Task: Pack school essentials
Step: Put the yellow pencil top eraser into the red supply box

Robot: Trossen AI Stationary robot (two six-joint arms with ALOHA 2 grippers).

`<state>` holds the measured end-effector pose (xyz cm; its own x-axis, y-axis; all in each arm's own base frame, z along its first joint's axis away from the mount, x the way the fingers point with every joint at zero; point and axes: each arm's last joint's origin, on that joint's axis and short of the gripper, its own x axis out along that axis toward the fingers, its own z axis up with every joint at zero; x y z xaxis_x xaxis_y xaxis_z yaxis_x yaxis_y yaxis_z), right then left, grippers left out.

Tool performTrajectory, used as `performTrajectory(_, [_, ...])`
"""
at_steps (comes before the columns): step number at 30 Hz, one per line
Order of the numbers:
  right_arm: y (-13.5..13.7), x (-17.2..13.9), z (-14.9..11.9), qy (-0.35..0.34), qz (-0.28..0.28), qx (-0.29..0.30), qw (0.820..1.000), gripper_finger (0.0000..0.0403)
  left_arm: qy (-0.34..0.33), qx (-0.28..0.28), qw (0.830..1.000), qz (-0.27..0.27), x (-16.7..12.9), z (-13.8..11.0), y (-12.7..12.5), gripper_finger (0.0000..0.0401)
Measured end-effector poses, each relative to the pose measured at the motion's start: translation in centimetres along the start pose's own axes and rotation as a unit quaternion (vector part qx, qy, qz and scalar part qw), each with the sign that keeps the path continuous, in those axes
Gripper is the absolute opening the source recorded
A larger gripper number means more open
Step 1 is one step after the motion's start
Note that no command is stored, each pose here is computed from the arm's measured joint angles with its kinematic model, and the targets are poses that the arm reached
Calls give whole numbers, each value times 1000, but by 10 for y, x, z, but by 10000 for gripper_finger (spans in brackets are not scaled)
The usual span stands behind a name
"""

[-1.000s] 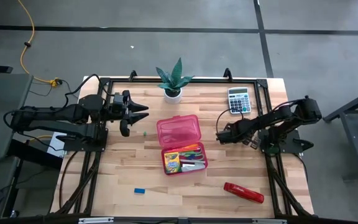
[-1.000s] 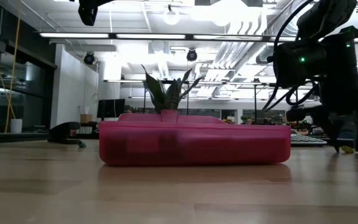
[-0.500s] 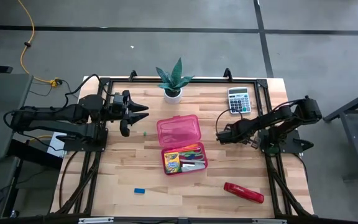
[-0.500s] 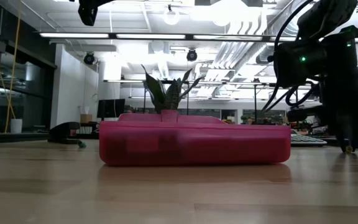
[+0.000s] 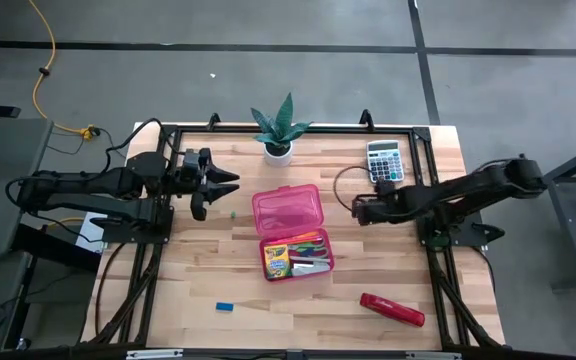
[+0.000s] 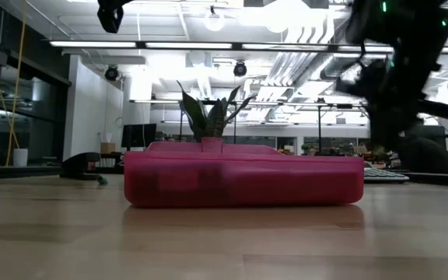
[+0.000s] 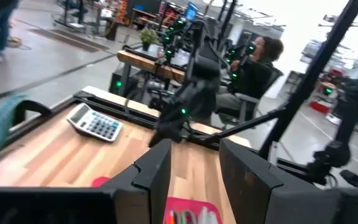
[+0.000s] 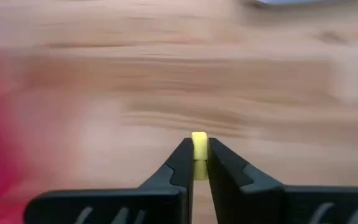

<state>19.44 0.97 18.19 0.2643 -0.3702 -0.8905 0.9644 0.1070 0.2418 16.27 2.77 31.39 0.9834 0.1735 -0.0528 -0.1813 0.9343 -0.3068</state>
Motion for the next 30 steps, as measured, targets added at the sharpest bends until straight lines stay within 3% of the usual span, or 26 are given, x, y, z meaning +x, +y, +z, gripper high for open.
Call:
performTrajectory(3, [16, -12, 5, -18, 113, -94, 989, 19, 4, -4, 1000, -14, 0, 0, -1, 124])
performTrajectory(6, [38, -23, 9, -52, 232, -186, 954, 18, 4, -5, 1000, -14, 0, 0, -1, 124])
performTrajectory(8, [52, -31, 11, -78, 311, -232, 918, 18, 3, -5, 1000, -14, 0, 0, -1, 124])
performTrajectory(12, [72, -52, 17, -158, 440, -322, 823, 18, 2, -5, 1000, -14, 0, 0, -1, 124])
performTrajectory(16, [81, -73, 25, -259, 507, -362, 738, 18, 2, -5, 1000, -13, 0, 0, -1, 124])
performTrajectory(18, [83, -80, 28, -300, 517, -373, 710, 18, 1, -4, 1000, -13, 0, 0, -1, 124])
performTrajectory(21, [84, -88, 31, -333, 531, -364, 689, 18, -4, -5, 1000, -12, 0, 1, -1, 124])
performTrajectory(30, [84, -88, 31, -337, 532, -364, 686, 19, -38, -7, 999, -24, 0, 8, -3, 124])
